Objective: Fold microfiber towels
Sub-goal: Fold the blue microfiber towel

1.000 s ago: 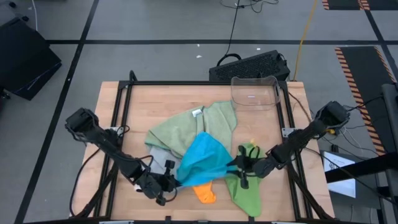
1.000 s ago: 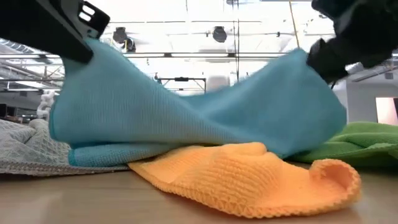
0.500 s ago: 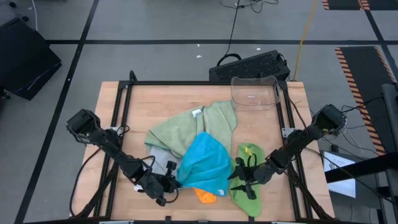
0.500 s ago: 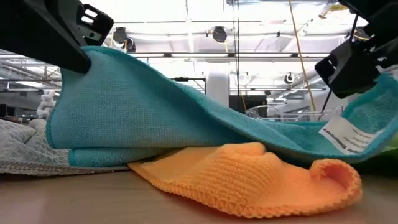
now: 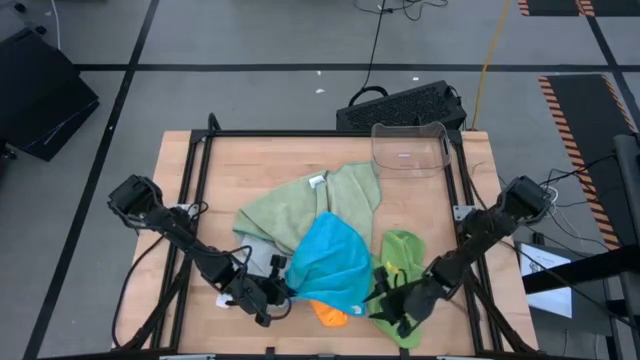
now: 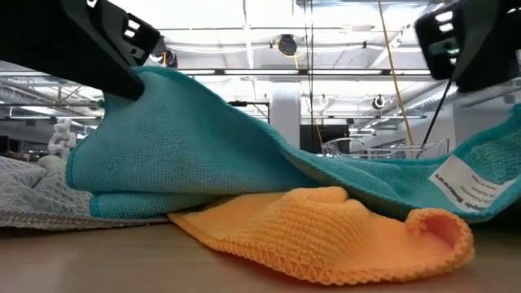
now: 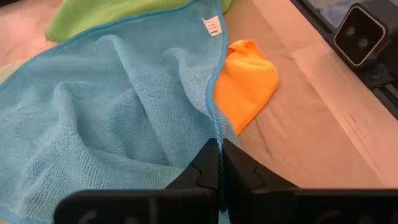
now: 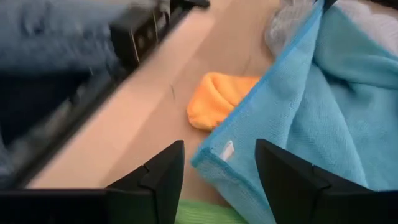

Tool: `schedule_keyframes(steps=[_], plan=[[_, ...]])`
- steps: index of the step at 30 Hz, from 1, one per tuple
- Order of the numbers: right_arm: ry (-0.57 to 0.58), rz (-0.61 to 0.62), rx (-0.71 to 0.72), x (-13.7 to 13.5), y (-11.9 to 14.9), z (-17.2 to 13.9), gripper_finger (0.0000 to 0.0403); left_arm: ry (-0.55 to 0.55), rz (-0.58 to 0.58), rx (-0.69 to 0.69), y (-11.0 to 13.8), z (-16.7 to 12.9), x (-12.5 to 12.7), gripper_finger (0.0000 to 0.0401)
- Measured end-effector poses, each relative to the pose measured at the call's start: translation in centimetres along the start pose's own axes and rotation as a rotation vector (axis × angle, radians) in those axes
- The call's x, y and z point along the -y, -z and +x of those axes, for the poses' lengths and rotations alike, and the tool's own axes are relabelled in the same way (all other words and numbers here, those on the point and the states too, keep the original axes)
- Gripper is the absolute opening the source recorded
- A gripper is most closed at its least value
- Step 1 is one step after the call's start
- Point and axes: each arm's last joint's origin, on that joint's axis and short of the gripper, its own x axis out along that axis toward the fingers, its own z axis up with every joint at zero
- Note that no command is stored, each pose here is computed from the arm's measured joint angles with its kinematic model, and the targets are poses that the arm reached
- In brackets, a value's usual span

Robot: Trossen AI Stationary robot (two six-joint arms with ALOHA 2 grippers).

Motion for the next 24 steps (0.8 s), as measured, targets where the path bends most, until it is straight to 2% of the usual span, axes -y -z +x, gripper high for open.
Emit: schedule_keyframes(steps=[3, 10, 14, 20, 24], plan=[[-0.037, -0.031, -0.099, 0.3, -0.2, 0.8, 0.0188, -0.002, -0.002, 0.002, 0.0, 0.0, -0.1, 0.0018], [-0.126, -0.104, -0.118, 1.0, -0.3, 1.4, 0.0177, 0.007, 0.007, 0.0, 0.0, 0.0, 0.0, 0.0008], [-0.151, -0.129, -0.113, 1.3, -0.4, 1.5, 0.0139, 0.006, 0.006, 0.0, 0.0, 0.0, -0.1, 0.0021], [-0.209, -0.145, -0.133, 1.6, 0.2, 2.3, 0.0079, 0.0, 0.004, -0.001, -0.1, 0.1, -0.3, 0.0005], [-0.257, -0.131, -0.162, 1.5, 0.7, 2.8, 0.0037, -0.002, 0.0, -0.002, -0.1, 0.2, -0.4, 0.0015]])
